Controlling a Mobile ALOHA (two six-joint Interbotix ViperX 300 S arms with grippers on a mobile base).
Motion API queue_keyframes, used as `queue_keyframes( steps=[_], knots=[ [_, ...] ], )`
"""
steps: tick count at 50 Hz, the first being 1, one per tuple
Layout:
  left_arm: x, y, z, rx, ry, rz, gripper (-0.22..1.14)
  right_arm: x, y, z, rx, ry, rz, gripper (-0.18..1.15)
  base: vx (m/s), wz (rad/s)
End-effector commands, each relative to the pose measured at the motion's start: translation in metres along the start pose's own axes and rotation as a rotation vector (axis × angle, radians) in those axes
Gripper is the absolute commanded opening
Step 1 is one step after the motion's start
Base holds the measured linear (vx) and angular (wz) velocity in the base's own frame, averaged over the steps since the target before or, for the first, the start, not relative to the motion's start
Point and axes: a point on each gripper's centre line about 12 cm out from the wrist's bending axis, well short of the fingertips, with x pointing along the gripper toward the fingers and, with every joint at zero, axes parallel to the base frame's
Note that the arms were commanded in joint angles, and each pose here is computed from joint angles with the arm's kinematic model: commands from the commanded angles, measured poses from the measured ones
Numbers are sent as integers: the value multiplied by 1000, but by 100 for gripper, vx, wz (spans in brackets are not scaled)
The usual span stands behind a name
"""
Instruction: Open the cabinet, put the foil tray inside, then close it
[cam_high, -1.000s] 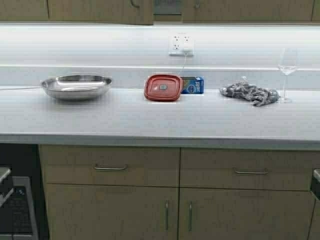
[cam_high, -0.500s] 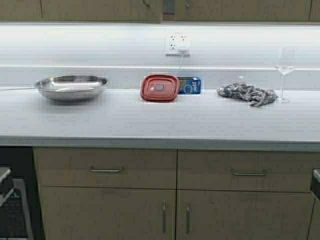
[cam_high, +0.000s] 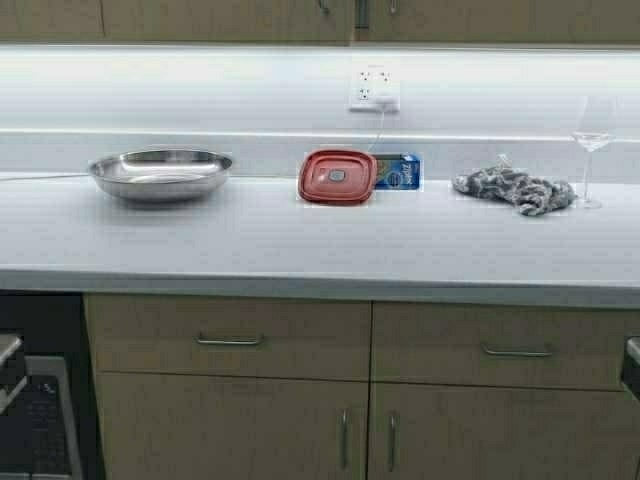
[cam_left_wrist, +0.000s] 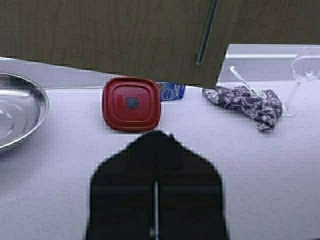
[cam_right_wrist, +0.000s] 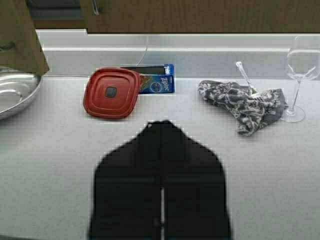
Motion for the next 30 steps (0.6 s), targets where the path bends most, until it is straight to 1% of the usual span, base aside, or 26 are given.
queue_keyframes(
  steps=[1,30],
  knots=[
    [-4,-3,10,1,-32,-9,4,-2,2,9,-3,-25,7,7,0,0],
    [-4,-2,4,1,-17,-7,4,-1,2,6,-3,-20,8,7,0,0]
  ],
)
